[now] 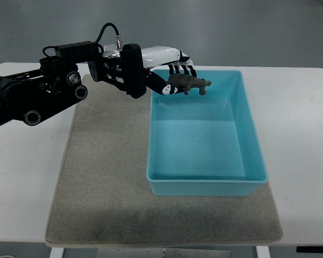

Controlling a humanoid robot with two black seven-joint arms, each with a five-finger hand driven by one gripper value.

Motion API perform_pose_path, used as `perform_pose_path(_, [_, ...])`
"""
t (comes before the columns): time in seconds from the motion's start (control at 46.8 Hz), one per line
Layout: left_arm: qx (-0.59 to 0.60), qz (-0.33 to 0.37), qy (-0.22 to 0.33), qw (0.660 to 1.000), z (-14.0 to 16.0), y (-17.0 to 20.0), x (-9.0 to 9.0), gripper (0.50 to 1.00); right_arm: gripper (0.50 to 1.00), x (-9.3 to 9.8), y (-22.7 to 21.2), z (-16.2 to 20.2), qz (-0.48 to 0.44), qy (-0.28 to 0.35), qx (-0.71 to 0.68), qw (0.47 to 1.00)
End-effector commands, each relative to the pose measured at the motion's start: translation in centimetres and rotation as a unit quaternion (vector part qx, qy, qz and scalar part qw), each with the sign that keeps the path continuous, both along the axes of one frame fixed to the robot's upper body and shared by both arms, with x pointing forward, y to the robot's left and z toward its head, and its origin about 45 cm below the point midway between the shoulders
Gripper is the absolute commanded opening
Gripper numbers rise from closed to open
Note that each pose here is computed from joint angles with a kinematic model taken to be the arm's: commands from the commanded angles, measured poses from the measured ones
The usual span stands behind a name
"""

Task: Place brown hippo in blue box with left hand
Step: 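Lift the hippo with the left hand and carry it over the box, then lower the hippo into the blue box and open the left hand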

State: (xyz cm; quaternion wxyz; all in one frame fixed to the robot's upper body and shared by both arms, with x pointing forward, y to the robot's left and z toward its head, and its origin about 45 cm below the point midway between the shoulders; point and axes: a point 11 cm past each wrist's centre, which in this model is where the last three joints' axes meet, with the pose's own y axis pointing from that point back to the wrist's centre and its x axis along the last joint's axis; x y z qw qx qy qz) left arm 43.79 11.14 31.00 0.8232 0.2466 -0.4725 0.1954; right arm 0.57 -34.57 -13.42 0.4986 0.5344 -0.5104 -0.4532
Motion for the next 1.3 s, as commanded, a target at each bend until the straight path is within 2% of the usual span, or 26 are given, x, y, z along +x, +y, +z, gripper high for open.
perform_pose_path(0.0, [0.01,-0.014,0.005,1.0,-0.8,-1.1,-0.5,0.5,0.936,0.0,0.0,0.0,0.0,0.0,0.0,1.0])
perform_pose_path(0.449, [0.044,-0.051,0.034,0.997,-4.4,-4.4,-2.6,0.5,0.936,0.0,0.0,0.0,0.0,0.0,0.0,1.0])
perform_pose_path(0.769, [0.069,-0.06,0.046,0.995,-6.6,-5.2,-3.6,0.5,0.936,0.0,0.0,0.0,0.0,0.0,0.0,1.0])
perform_pose_path(1.282, [0.078,-0.062,0.049,0.994,-7.9,-5.6,-4.0,0.5,0.936,0.0,0.0,0.0,0.0,0.0,0.0,1.0])
